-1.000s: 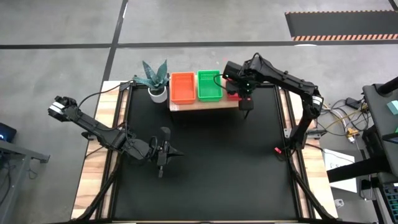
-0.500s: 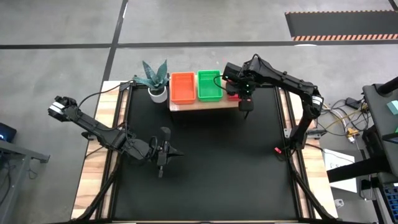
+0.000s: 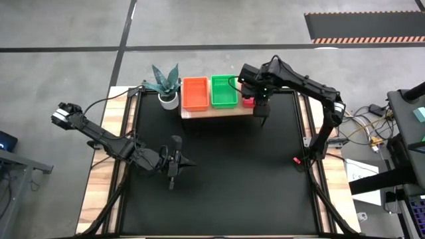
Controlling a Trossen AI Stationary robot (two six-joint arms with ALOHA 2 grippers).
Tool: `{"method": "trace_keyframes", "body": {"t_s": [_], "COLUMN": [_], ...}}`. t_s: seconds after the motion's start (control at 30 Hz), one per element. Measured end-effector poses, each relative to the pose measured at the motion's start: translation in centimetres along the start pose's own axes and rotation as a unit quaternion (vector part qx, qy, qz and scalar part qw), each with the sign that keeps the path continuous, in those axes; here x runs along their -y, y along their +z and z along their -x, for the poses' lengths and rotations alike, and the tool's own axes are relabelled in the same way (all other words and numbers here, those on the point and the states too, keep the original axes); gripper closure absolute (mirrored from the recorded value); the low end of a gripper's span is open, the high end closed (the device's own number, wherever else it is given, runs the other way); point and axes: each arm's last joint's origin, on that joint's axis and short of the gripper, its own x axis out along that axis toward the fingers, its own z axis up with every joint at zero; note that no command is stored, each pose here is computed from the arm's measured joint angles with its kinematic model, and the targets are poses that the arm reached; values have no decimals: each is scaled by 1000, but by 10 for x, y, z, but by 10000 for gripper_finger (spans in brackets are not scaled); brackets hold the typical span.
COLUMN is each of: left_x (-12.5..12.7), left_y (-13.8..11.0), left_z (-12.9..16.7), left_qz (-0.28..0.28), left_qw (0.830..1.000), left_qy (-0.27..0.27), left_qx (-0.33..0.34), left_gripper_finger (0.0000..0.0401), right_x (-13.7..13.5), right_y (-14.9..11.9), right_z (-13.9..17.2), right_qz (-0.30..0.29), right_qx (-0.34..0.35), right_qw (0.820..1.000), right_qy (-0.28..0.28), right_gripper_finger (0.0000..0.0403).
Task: Stack baskets on shelf by color
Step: Stack the red bin on top of the red bins on the shelf
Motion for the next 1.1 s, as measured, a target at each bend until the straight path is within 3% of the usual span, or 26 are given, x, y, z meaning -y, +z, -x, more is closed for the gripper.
{"method": "trace_keyframes", "body": {"t_s": [0.6, 0.87, 1.1], "left_x": [1, 1, 1], "left_y": [-2, -2, -3], "left_z": [0, 0, 0], "left_qz": [-4, -4, -4], "left_qw": [1000, 1000, 1000], "left_qy": [-4, -4, -6], "left_qx": [-9, -9, -13], "left_gripper_finger": [401, 401, 401], "right_x": [-10, -12, -15], "right_y": [6, 11, 10], "right_z": [34, 29, 10], "right_qz": [11, -32, -43], "right_qx": [65, 73, 35], "right_qw": [998, 997, 998], "right_qy": [-20, -18, -14], "right_gripper_finger": [313, 359, 393]}}
